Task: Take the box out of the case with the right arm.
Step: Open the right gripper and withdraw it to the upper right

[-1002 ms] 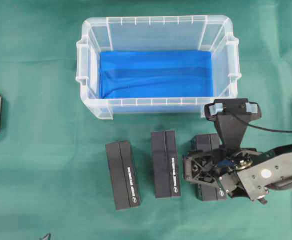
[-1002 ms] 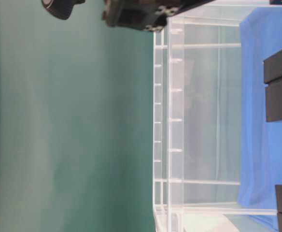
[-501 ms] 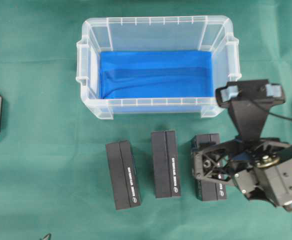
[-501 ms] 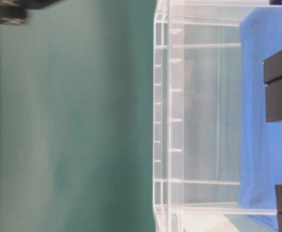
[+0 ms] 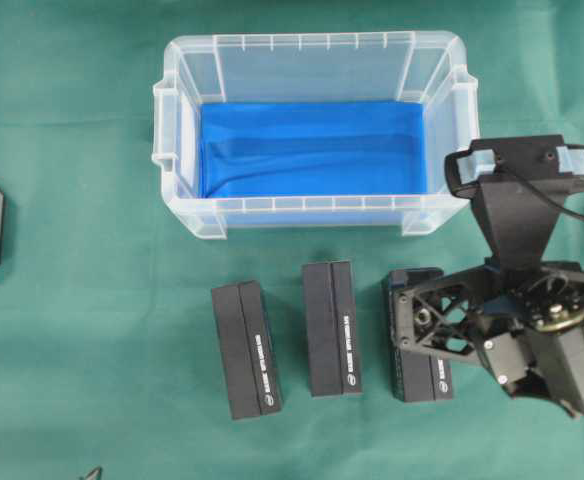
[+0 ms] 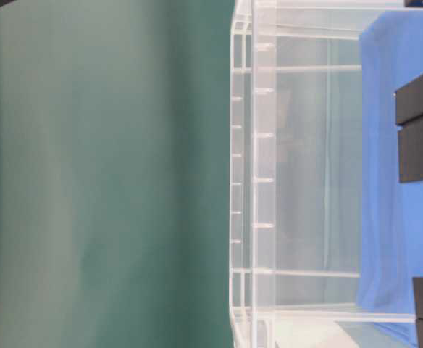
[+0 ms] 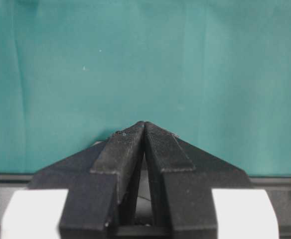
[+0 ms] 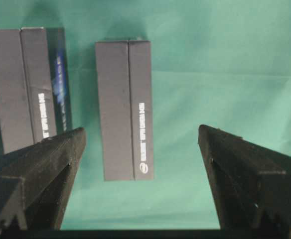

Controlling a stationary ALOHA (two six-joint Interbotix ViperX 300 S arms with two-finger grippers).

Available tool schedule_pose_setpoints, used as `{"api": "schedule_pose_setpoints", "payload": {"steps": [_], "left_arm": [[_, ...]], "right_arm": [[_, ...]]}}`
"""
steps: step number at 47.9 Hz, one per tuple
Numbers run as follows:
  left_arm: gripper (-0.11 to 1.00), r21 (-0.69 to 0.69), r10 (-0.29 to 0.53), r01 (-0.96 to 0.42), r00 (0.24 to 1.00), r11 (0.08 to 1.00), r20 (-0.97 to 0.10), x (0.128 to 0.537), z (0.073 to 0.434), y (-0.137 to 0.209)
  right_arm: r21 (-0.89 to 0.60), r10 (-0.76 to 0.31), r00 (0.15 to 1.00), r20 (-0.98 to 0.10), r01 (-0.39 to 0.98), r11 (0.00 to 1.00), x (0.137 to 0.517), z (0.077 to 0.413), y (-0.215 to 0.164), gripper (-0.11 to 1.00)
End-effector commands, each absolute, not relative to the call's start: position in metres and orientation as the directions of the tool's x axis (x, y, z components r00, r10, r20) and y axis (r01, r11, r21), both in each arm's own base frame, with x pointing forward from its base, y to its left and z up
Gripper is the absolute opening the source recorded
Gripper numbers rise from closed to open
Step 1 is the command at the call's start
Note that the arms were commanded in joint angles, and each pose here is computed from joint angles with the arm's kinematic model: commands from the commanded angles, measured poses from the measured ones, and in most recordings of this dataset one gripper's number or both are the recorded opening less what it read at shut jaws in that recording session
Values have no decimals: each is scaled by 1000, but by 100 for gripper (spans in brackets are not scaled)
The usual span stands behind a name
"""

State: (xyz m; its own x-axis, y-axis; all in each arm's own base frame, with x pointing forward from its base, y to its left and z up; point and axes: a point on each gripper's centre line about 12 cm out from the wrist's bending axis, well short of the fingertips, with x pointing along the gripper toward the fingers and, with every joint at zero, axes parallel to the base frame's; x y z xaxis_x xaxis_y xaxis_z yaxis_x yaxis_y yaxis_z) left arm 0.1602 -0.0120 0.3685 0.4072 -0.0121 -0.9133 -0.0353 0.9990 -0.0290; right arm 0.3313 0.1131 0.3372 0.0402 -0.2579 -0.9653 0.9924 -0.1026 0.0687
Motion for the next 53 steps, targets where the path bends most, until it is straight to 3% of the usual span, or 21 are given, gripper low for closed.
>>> {"api": "schedule_pose_setpoints", "payload": {"steps": [1,12,35,53], "left_arm": [[2,-29,-10,-39,427,999,-904,162,375,-11],[2,-29,-10,-39,427,999,-904,162,375,-11],[2,-29,-10,-38,420,999,-908,161,374,-11],[2,-27,-9,-38,419,999,-908,161,374,-11]], "right_arm": [[114,-237,87,-967,988,-101,319,353,109,87],[163,-210,141,-967,982,-94,290,348,104,87],[100,-205,74,-976,988,-118,203,345,89,87],[104,-214,75,-974,987,-126,198,345,82,87]]}}
